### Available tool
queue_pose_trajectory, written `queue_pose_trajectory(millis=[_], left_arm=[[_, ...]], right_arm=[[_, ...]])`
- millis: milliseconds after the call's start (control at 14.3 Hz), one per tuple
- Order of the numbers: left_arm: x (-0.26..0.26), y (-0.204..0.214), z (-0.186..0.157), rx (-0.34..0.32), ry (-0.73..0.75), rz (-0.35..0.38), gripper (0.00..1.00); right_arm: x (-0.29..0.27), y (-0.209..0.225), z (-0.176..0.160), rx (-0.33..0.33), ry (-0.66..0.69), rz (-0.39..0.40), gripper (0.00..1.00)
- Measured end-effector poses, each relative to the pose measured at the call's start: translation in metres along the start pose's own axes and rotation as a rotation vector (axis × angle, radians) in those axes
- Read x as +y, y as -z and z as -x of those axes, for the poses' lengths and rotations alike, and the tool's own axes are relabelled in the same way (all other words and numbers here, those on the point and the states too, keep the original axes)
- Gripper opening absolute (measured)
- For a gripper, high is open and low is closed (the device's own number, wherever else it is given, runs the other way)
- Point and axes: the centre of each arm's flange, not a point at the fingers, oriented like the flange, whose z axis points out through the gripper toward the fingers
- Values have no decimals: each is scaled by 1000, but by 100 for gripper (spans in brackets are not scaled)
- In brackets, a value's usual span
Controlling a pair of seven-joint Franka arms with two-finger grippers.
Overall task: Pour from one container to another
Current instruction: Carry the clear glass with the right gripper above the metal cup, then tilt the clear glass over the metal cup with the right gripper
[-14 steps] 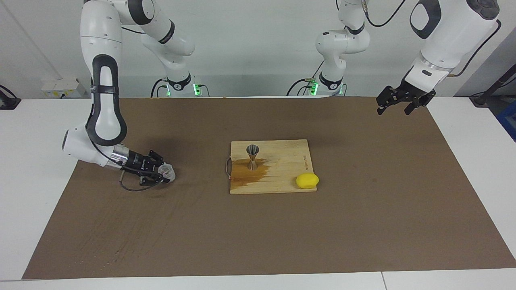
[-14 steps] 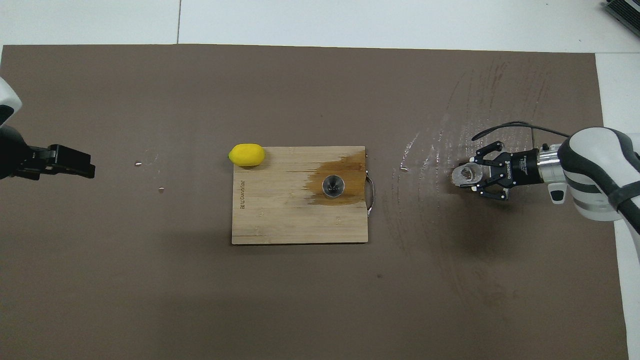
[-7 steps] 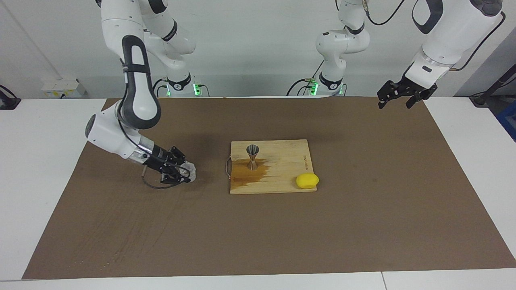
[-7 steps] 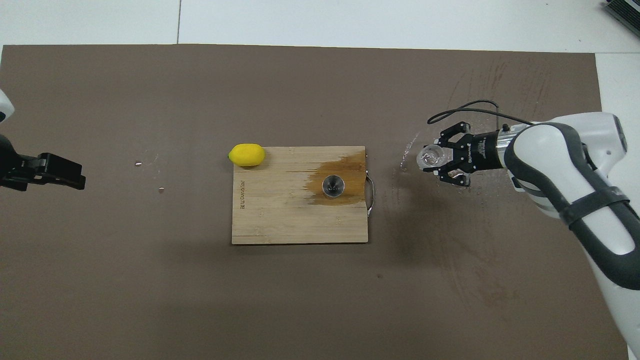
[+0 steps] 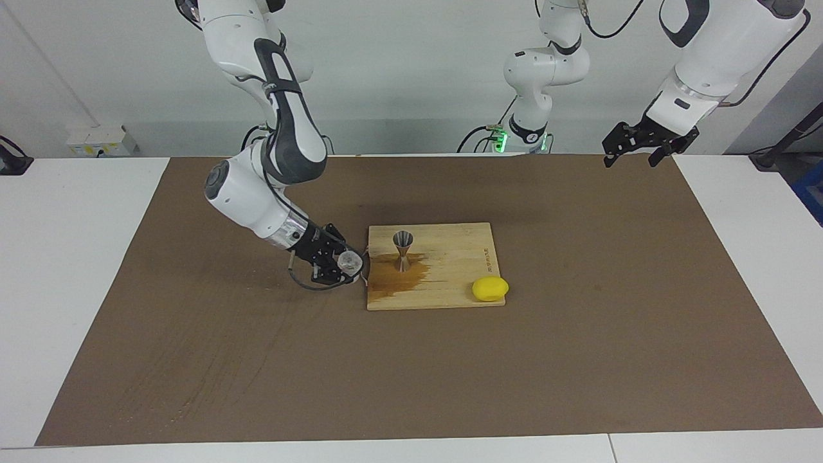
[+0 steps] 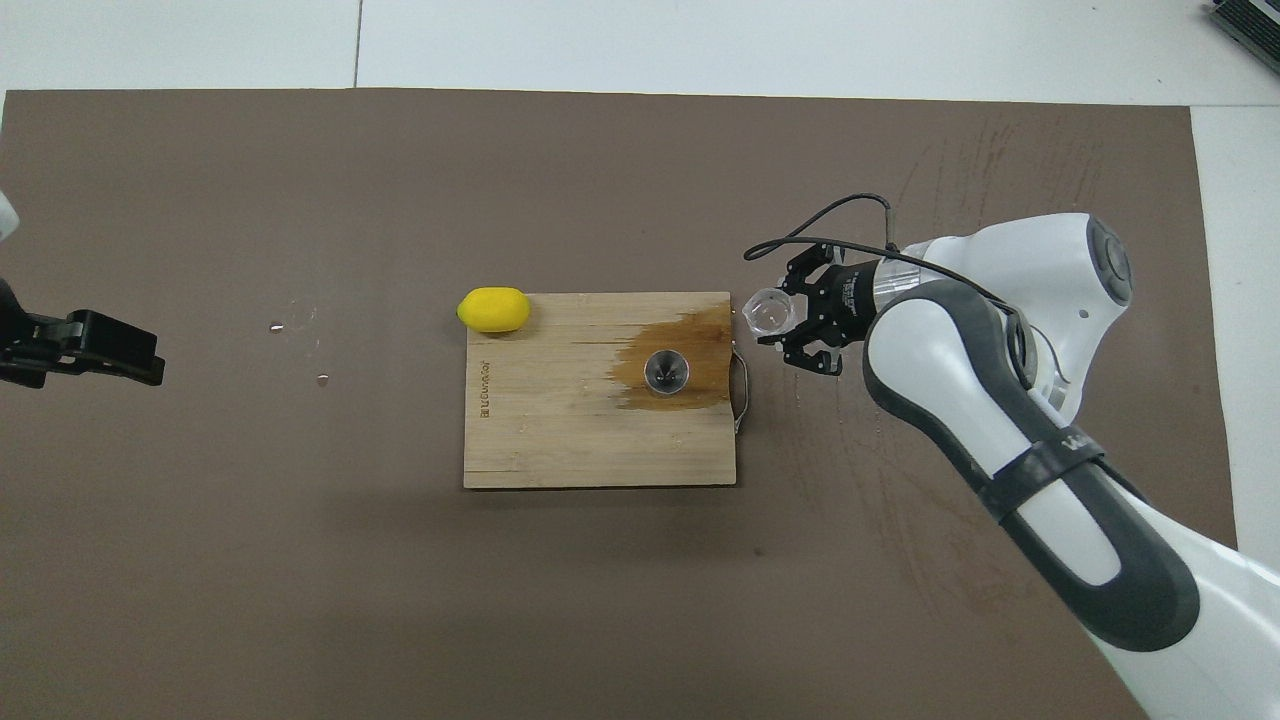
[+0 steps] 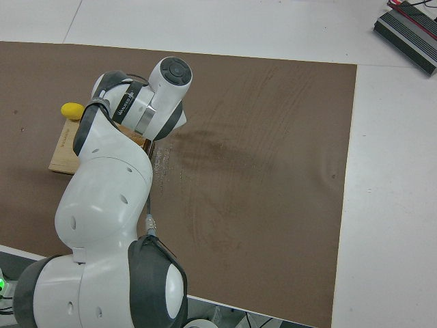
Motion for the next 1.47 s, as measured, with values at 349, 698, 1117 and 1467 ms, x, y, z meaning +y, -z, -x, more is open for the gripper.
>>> queue_pose_trajectory(millis=[349,698,1117,1467], left_arm=[[-17,0,0,-1,31,4,100],[-11,0,0,-2,21,2,100],[-11,0,0,-2,21,2,100],[-11,0,0,-2,21,2,100]], right_arm=[[8,-3,72,118,39,-20,51],[11,1,84,191,112,-24,51],[28,-2,108,297,230,-11,51],[48,-14,134,406,307,-16,51]])
